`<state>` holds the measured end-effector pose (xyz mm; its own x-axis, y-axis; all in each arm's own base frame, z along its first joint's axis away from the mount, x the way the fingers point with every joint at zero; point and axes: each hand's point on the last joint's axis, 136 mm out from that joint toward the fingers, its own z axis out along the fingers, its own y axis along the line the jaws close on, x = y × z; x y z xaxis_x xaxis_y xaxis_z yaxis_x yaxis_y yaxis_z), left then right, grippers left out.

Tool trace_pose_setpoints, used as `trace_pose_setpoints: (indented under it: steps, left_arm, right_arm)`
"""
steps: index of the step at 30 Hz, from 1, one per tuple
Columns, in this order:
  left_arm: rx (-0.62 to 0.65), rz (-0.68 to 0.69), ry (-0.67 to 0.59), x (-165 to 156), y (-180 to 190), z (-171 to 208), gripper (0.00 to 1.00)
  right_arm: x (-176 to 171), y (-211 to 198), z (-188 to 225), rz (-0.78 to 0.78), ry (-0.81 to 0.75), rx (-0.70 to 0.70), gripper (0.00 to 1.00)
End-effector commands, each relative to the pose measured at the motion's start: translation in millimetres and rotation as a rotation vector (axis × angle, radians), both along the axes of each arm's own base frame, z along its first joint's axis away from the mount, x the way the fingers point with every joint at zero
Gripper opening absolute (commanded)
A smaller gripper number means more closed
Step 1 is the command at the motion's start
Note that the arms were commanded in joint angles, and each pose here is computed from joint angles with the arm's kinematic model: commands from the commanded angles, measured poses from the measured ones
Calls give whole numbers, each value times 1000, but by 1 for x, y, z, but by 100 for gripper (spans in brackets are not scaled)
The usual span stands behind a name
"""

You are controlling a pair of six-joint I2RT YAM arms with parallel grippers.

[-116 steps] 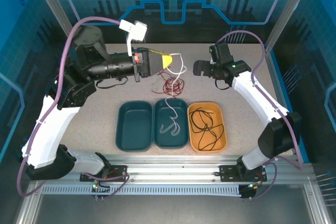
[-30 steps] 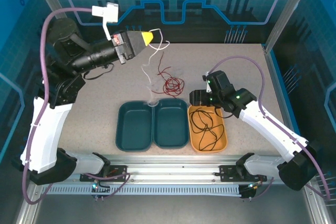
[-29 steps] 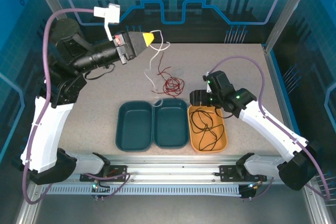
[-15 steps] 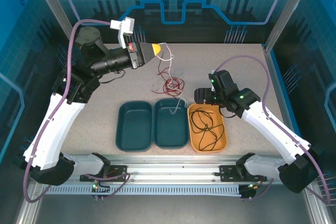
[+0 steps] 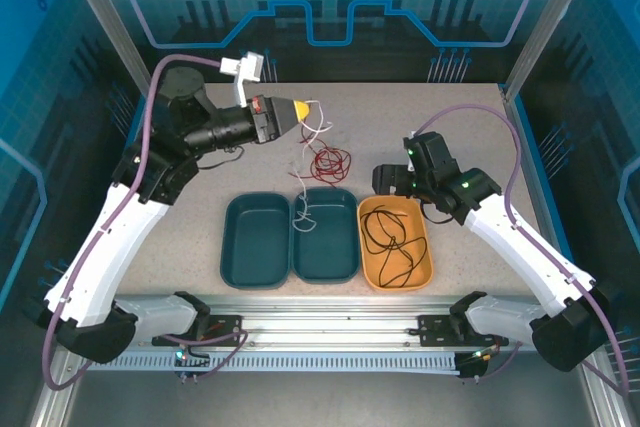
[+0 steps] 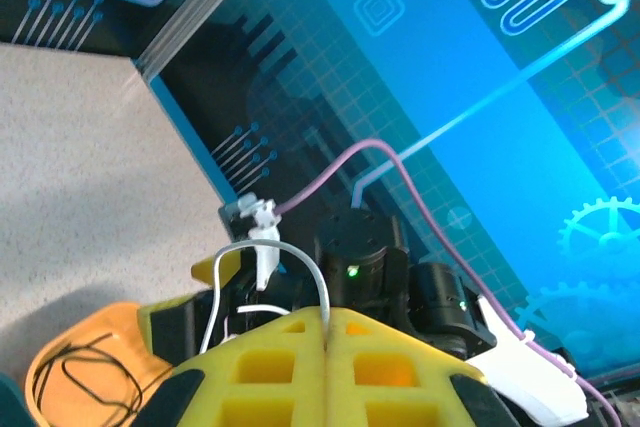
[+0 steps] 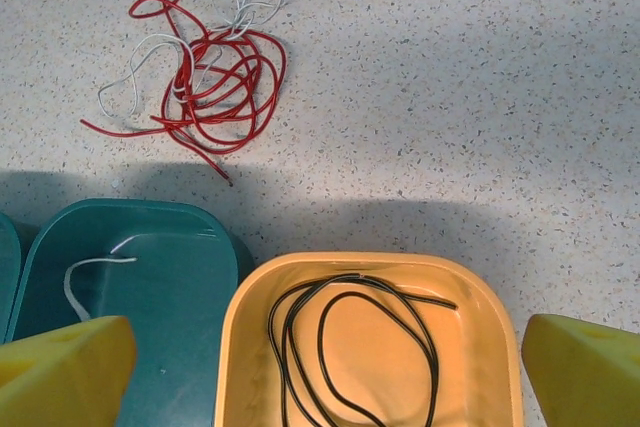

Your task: Untangle the cables

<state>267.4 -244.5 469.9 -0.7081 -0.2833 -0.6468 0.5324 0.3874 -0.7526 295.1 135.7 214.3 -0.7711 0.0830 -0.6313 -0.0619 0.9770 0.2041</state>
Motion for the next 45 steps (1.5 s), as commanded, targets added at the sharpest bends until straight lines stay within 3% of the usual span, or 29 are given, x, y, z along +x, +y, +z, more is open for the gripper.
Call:
trace_pose_setpoints:
  steps: [1,11,25,35,41,45]
  left_arm:
    - [-9,-41,37,-7,-6,-15,0]
    - [201,-77,110,-18,-44,-106,0]
    - [403,16,237,-9,-44,-201,0]
    - [448,-13,292,3,-74,-251,0]
    - [482,-26,320,13,-91,-285,0]
    - [522,-7,361,18,-90,-312,11]
  right_arm:
    - [4,-8,4,-35,-21,6,100]
    - [5,-19,-2,-78,13,-34,100]
    - [30,-18,6,-97,-50,-61,100]
    - [94,2,-2,-50,43,-170,100]
    - [149,23,-15,2,110,-127,100]
    - [178,38,-35,25,156,-123,96]
